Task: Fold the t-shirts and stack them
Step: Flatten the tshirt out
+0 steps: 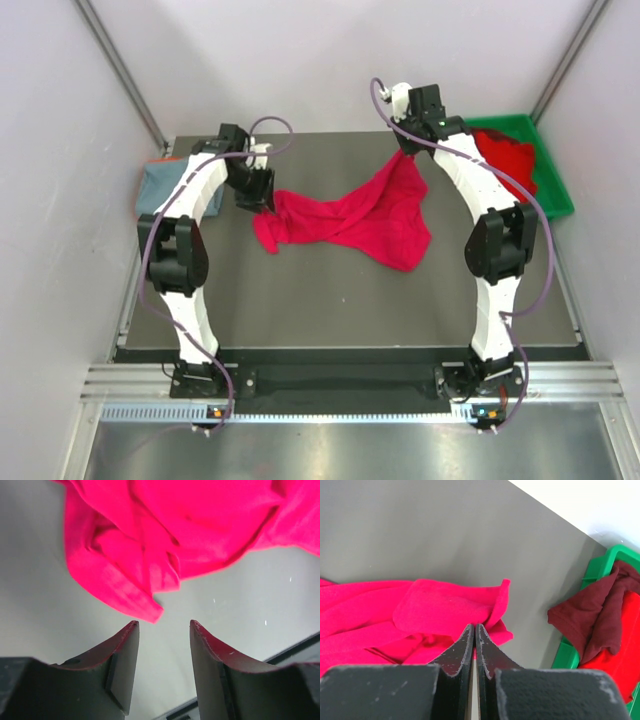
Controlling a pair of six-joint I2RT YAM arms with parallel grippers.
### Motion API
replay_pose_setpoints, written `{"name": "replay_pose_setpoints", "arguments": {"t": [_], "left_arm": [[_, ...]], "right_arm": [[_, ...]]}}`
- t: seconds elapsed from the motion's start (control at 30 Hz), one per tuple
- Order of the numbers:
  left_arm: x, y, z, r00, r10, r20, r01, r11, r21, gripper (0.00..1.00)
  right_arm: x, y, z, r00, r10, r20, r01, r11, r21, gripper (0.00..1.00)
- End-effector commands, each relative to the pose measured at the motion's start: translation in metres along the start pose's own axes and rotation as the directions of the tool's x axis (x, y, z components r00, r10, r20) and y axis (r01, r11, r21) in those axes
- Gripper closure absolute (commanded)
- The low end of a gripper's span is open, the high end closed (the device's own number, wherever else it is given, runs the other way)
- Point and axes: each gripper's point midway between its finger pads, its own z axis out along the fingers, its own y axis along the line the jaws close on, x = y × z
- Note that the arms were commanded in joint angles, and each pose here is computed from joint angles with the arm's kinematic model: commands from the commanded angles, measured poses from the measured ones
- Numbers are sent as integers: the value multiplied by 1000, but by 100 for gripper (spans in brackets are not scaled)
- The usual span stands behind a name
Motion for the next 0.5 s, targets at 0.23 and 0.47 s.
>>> {"name": "replay_pose_setpoints", "arguments": {"t": [0.23,0.47], "left_arm": [[41,-7,56,988,60,-140,-77,990,-121,55],[33,2,81,988,60,-144,-84,983,-163,55]], "right_arm": [[-30,-1,-7,996,0,84,-1,1000,11,100],[-31,-3,-12,996,-6,90,5,1000,18,100]]}}
